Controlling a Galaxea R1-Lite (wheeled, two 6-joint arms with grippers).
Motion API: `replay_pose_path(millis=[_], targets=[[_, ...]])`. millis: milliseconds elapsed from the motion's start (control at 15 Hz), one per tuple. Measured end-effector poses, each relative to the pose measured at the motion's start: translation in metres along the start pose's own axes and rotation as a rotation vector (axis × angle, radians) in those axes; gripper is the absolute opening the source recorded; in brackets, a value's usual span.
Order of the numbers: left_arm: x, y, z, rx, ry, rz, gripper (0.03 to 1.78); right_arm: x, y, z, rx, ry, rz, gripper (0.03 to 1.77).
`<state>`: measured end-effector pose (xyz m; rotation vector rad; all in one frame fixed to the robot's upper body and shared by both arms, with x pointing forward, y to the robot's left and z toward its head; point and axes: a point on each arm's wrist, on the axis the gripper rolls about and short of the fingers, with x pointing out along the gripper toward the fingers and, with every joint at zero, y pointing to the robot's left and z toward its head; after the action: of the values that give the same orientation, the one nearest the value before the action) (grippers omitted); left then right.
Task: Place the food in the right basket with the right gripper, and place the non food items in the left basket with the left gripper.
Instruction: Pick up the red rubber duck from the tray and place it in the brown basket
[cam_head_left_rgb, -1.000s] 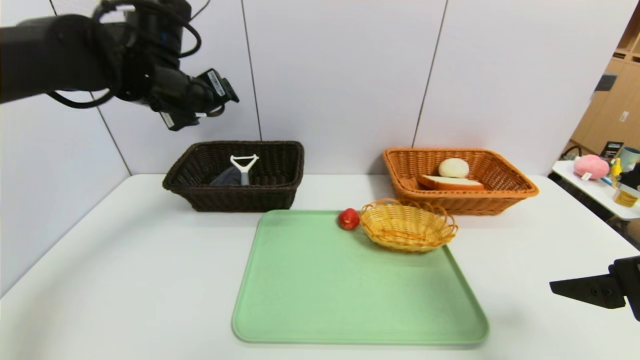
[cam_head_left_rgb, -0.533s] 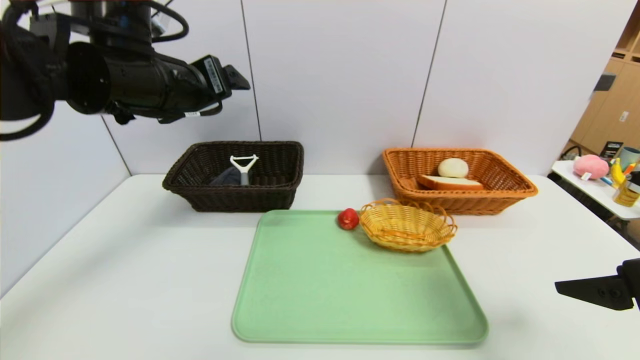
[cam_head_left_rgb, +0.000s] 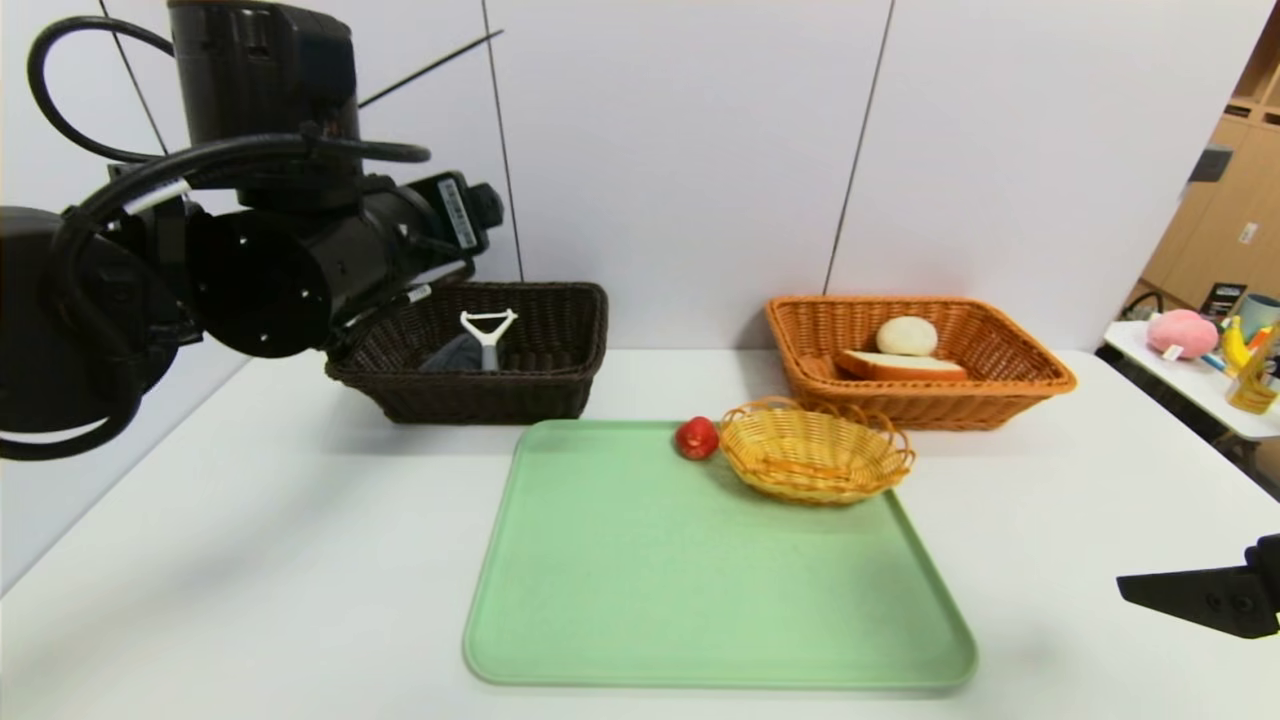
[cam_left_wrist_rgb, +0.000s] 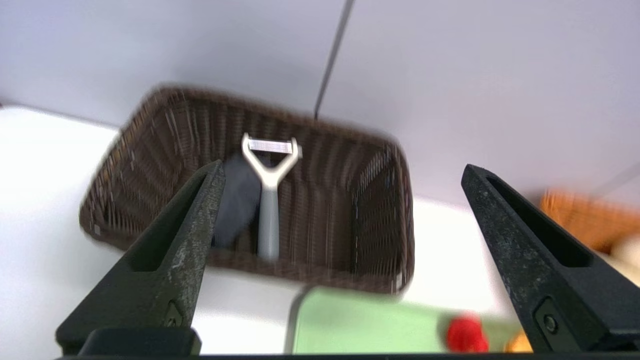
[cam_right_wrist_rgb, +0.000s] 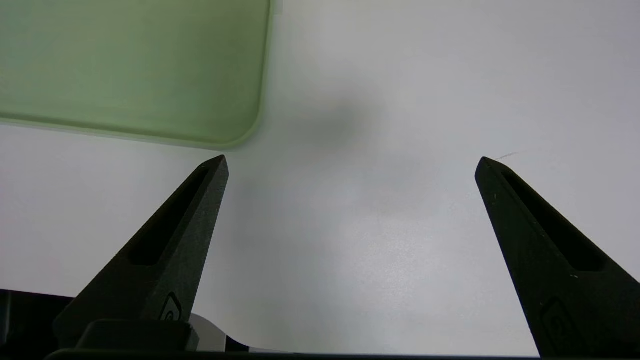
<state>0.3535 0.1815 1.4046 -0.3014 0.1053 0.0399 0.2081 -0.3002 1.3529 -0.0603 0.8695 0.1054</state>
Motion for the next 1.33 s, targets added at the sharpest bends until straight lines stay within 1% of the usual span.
replay_pose_path(millis=[67,133,267,333,467,533,600,733,867,1133,1333], targets=[[-0.008,0.001,-0.006,0.034,0.051,-0.005,1.67,0.000,0.000,0.000,-0.001,0.001,0.001,1.71],[-0.018,0.002,-0.013,0.074,0.116,-0.029,1.67,0.000,0.000,0.000,-0.001,-0.002,0.000,1.71],[-0.040,0.006,-0.029,0.167,0.278,-0.138,1.68,0.000,0.001,0.004,0.004,-0.049,0.008,1.71],[-0.049,0.010,-0.037,0.200,0.335,-0.211,1.68,0.002,0.002,0.007,0.007,-0.092,0.011,1.71],[-0.059,0.014,-0.046,0.219,0.386,-0.354,1.69,0.010,0.004,0.012,0.004,-0.191,0.026,1.71],[-0.062,0.016,-0.052,0.215,0.395,-0.409,1.69,0.017,0.005,0.013,-0.008,-0.250,0.032,1.71],[-0.064,0.017,-0.057,0.209,0.395,-0.451,1.69,0.023,0.005,0.013,-0.027,-0.303,0.033,1.71],[-0.061,0.020,-0.072,0.210,0.379,-0.481,1.69,0.033,0.004,0.013,-0.063,-0.414,0.022,1.71],[-0.055,0.021,-0.091,0.230,0.338,-0.509,1.69,0.036,0.002,0.015,-0.054,-0.494,0.004,1.71],[-0.036,0.019,-0.134,0.262,0.226,-0.620,1.69,0.036,-0.001,0.014,-0.039,-0.504,-0.007,1.71],[-0.017,0.014,-0.166,0.311,0.144,-0.656,1.69,0.033,-0.002,0.017,-0.030,-0.522,-0.010,1.71]])
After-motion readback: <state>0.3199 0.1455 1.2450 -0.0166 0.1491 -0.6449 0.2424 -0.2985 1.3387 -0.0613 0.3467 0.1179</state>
